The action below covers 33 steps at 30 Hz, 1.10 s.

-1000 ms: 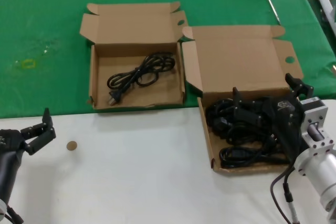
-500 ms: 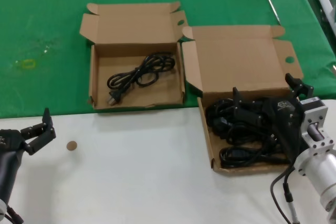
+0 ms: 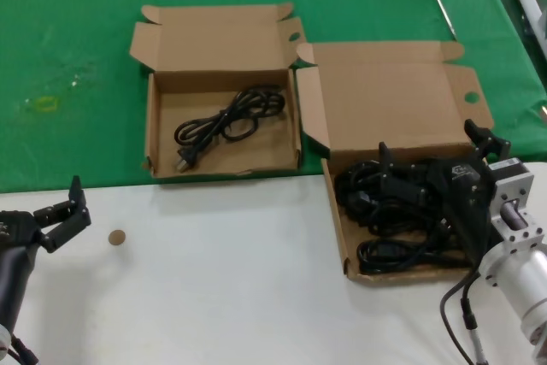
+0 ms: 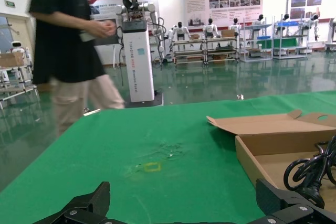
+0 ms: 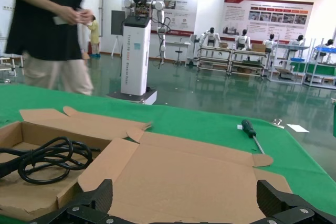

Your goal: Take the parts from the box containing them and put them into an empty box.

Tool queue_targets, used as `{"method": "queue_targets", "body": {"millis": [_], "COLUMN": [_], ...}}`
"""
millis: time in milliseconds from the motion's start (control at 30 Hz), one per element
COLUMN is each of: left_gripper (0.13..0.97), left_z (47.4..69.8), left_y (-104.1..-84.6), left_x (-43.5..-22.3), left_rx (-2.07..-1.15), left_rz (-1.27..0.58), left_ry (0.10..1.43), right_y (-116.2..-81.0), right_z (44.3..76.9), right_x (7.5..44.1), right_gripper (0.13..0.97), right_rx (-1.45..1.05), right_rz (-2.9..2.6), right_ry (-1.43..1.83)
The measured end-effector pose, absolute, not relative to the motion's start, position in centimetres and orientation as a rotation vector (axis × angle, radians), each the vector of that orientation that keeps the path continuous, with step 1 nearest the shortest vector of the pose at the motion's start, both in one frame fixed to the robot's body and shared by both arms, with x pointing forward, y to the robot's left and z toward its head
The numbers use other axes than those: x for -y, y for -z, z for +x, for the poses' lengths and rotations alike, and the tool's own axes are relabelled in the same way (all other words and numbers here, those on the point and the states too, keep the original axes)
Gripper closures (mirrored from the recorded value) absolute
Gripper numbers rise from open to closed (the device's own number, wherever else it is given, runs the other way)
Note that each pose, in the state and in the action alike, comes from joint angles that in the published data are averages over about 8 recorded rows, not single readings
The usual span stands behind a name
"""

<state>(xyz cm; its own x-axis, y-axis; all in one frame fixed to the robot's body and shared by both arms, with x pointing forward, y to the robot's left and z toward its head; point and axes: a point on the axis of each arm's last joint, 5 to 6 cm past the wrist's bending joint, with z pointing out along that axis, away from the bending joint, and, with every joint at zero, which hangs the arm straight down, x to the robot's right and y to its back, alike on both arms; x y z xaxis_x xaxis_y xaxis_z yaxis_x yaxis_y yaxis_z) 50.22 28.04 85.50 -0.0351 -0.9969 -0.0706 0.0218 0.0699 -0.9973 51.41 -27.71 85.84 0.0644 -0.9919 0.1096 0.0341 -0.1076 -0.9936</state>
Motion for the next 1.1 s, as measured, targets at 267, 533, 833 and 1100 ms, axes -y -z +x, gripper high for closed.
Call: {"method": "queue_targets", "body": {"millis": [267,533,833,1100], "left_gripper": [0.132,0.132,0.132,0.132], "left_z": [50.22,50.22,50.22,50.22], "left_y": [-85.50,-85.50,-85.50,-85.50], "left_x": [-28.04,-28.04,-28.04,-28.04], "left_rx": [-1.253,-1.253,-1.253,-1.253], "left_rz": [-1.125,-1.125,-1.125,-1.125], "left_ry": [1.193,1.193,1.193,1.193], "right_y": [-85.84,-85.84,-85.84,-85.84], "right_z": [51.41,51.41,51.41,51.41], "right_x": [27.71,27.71,27.71,27.71], "right_gripper": [0.130,0.130,0.130,0.130], "right_rx": [-1.084,-1.084,-1.084,-1.084], "right_rz": [-1.296,-1.296,-1.296,-1.296], "right_ry": [1.253,1.253,1.253,1.253]}}
